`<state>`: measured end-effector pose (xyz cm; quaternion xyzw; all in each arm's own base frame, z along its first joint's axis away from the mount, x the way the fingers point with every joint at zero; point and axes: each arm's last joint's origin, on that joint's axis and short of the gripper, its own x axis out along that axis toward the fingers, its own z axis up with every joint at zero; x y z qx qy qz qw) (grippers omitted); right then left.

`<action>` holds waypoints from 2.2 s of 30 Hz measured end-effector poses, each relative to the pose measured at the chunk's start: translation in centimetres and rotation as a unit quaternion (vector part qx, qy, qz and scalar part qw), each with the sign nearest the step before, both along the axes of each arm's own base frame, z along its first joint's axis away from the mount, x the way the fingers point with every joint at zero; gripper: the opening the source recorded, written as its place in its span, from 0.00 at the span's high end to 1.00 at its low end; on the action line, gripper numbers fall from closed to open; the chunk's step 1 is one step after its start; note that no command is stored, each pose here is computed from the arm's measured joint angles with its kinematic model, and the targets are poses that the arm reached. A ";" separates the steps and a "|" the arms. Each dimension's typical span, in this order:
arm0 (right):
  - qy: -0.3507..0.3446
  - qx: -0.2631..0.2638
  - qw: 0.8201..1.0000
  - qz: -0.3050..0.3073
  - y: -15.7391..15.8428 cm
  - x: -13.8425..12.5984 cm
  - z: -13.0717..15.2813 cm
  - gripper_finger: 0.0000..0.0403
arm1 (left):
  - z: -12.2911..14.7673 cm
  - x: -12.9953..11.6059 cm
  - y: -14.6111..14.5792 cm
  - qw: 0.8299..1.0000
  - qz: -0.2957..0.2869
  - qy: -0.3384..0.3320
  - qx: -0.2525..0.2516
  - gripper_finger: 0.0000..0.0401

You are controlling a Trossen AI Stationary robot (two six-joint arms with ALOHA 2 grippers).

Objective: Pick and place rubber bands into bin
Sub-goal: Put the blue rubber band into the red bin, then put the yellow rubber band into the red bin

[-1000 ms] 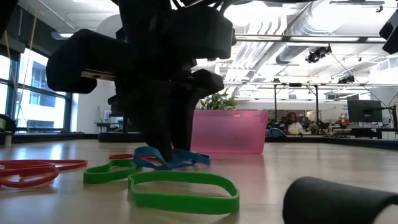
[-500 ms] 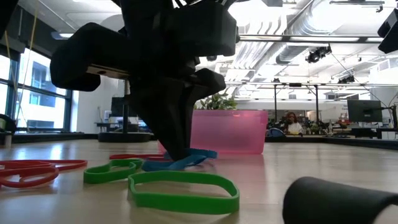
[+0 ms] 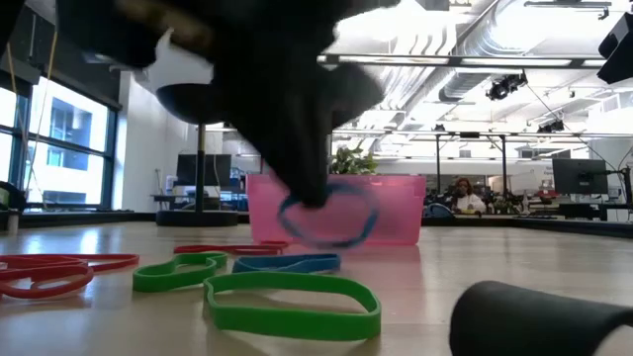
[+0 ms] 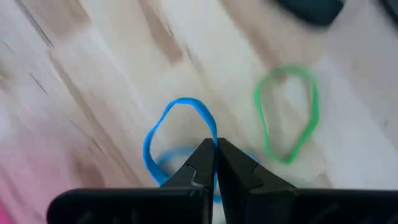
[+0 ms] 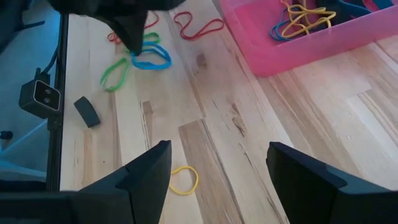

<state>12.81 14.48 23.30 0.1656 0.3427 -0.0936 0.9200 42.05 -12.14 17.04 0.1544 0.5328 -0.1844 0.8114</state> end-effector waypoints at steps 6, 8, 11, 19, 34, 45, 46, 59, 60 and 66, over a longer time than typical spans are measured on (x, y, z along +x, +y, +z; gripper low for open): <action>0.002 -0.004 1.000 0.001 0.0 0.0 0.0 0.38 | 3.6 1.4 -0.1 0.998 -0.018 -0.047 0.024 1.00; 0.002 -0.004 1.000 0.001 0.0 0.0 0.0 0.38 | 5.2 1.8 0.0 0.997 -0.025 -0.061 0.044 1.00; 0.002 -0.004 1.000 0.001 0.0 0.0 0.0 0.38 | 8.0 2.2 0.6 0.993 -0.033 -0.079 0.087 1.00; -0.001 -0.005 1.000 -0.001 -0.1 0.0 0.0 0.38 | 13.2 2.7 5.8 0.982 -0.010 -0.088 0.167 1.00; -0.025 -0.019 0.999 -0.017 -0.1 0.1 0.1 0.38 | 10.1 1.3 19.6 0.984 0.084 0.031 0.156 1.00; -0.030 -0.018 0.999 -0.018 -0.1 0.1 0.2 0.38 | 8.1 0.6 23.5 0.978 0.160 0.034 0.129 1.00; -0.030 -0.018 0.999 -0.018 -0.1 0.1 0.2 0.38 | 8.0 0.7 23.5 0.978 0.161 0.032 0.129 1.00; -0.032 -0.015 0.999 -0.019 0.0 0.2 0.2 0.38 | 7.9 0.8 23.4 0.977 0.163 0.029 0.134 0.85; -0.033 -0.014 0.999 -0.019 0.0 0.2 0.2 0.38 | 7.8 0.7 23.4 0.977 0.163 0.030 0.134 0.82; -0.032 -0.011 0.999 -0.020 0.0 0.2 0.2 0.38 | 7.7 0.5 23.0 0.979 0.157 0.044 0.122 0.67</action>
